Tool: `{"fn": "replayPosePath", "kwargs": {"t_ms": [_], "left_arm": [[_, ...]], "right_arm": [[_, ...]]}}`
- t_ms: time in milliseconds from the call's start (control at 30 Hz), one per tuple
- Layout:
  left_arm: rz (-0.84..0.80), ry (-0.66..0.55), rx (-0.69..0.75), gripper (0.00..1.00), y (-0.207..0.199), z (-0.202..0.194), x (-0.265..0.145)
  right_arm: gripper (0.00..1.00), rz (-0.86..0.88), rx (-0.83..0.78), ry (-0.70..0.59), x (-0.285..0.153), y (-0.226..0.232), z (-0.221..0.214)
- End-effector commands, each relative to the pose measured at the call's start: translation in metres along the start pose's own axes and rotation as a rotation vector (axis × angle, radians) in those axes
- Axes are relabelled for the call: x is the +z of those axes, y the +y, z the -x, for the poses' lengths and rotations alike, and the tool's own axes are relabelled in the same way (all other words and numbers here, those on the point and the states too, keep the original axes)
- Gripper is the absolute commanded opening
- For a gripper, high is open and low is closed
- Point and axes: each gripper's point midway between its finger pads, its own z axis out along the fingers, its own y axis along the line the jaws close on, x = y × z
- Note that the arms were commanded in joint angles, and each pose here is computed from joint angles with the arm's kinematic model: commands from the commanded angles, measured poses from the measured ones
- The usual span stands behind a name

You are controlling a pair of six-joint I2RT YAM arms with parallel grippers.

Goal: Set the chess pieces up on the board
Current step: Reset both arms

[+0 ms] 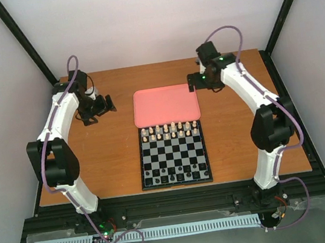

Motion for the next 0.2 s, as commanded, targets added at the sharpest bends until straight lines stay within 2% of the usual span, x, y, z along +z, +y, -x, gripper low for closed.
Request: {"fn": "replayPosePath", "kwargs": {"t_ms": [0, 167], "left_arm": [[0.015, -0.047, 0.029, 1.0, -0.0043, 0.0104, -0.0177], [0.025, -0.061, 0.029, 1.0, -0.0049, 0.013, -0.0206]], "right_arm": [[1.0, -0.031, 0.034, -0.069, -0.0241, -0.0207, 0.0064], [1.0, -0.062, 0.024, -0.042, -0.0193, -0.0288, -0.002]]}}
